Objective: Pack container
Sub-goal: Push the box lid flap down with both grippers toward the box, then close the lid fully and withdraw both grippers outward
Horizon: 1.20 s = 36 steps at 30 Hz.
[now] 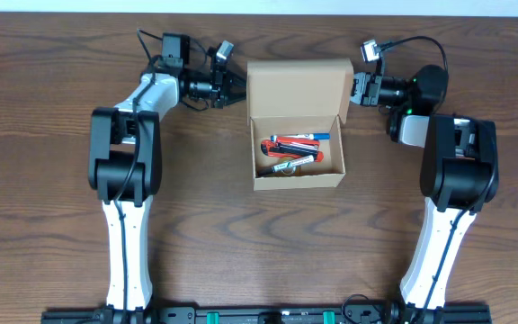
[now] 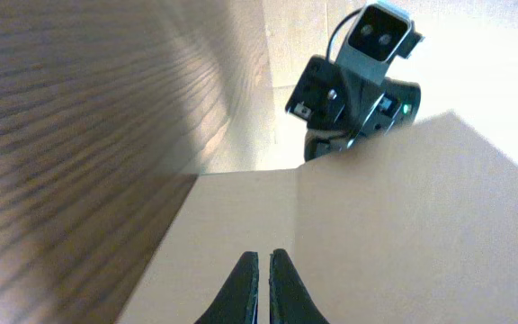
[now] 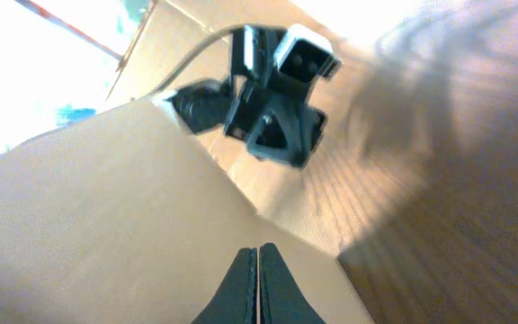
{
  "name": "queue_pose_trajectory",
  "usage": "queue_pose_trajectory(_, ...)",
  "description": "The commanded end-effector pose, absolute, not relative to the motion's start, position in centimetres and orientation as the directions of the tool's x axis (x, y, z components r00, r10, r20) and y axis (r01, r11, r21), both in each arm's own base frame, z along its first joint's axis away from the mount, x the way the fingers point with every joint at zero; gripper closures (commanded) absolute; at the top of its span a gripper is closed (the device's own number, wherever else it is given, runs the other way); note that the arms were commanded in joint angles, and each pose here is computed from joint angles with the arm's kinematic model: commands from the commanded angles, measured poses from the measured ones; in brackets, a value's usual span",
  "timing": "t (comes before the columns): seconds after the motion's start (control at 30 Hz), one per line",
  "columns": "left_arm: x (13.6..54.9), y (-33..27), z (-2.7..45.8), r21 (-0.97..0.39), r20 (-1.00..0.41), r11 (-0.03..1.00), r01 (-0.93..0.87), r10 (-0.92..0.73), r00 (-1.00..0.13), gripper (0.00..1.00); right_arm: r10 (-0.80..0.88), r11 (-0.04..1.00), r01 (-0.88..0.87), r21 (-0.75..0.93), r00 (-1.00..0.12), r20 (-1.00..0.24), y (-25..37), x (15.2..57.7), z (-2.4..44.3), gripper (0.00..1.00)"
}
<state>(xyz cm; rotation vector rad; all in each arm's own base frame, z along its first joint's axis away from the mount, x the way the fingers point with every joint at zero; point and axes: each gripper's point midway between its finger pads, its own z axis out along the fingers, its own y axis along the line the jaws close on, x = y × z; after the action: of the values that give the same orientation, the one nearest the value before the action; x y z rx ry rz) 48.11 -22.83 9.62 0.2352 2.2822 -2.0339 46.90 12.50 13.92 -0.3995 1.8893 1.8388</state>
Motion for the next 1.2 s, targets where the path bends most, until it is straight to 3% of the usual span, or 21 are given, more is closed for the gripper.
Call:
queue_pose_trajectory(0.0,48.0,-22.1,11.4,-0.943,-0.263,0.195,0.269,0.055,-0.963,0.94,0.101,0.032,-0.351,0.936,-0.93,-0.352,12.9,46.3,14.6,0.98)
queue_pose_trajectory(0.07,46.5,-21.8,11.1,-0.924,-0.265,0.261,0.279,0.086,-0.96,0.94,0.093,0.027,-0.337,0.941,-0.937,-0.338,13.3,45.9,15.1,0.98)
queue_pose_trajectory(0.3,42.7,-20.9,11.2,-0.893,-0.251,0.336,0.3,0.184,-0.95,0.94,0.019,-0.001,-0.287,0.958,-0.958,-0.286,16.9,44.4,14.8,0.98)
queue_pose_trajectory(0.57,41.8,-20.5,12.3,-0.871,-0.273,0.36,0.334,0.212,-0.938,0.94,-0.02,-0.011,-0.262,0.965,-0.965,-0.263,18.6,41.9,15.4,0.98)
queue_pose_trajectory(0.87,40.7,-19.1,10.7,-0.793,-0.249,0.489,0.365,0.286,-0.925,0.94,0.084,0.03,-0.397,0.917,-0.913,-0.398,14.2,39.1,20.1,0.98)
queue_pose_trajectory(1.0,40.3,-18.3,10.6,-0.748,-0.252,0.534,0.394,0.322,-0.913,0.71,0.102,0.068,-0.596,0.8,-0.793,-0.6,13.0,38.3,24.1,0.98)
queue_pose_trajectory(1.07,40.3,-17.6,10.7,-0.705,-0.256,0.576,0.414,0.338,-0.906,0.71,0.092,0.082,-0.71,0.699,-0.693,-0.715,13.0,37.5,26.9,0.98)
queue_pose_trajectory(1.13,40.4,-16.5,11.0,-0.638,-0.264,0.633,0.44,0.357,-0.896,0.56,0.08,0.093,-0.798,0.596,-0.59,-0.803,13.1,36.6,29.7,0.98)
queue_pose_trajectory(1.17,40.5,-15.8,11.2,-0.592,-0.269,0.665,0.455,0.369,-0.89,0.55,0.074,0.097,-0.833,0.545,-0.54,-0.838,13.2,36.1,31.1,0.98)
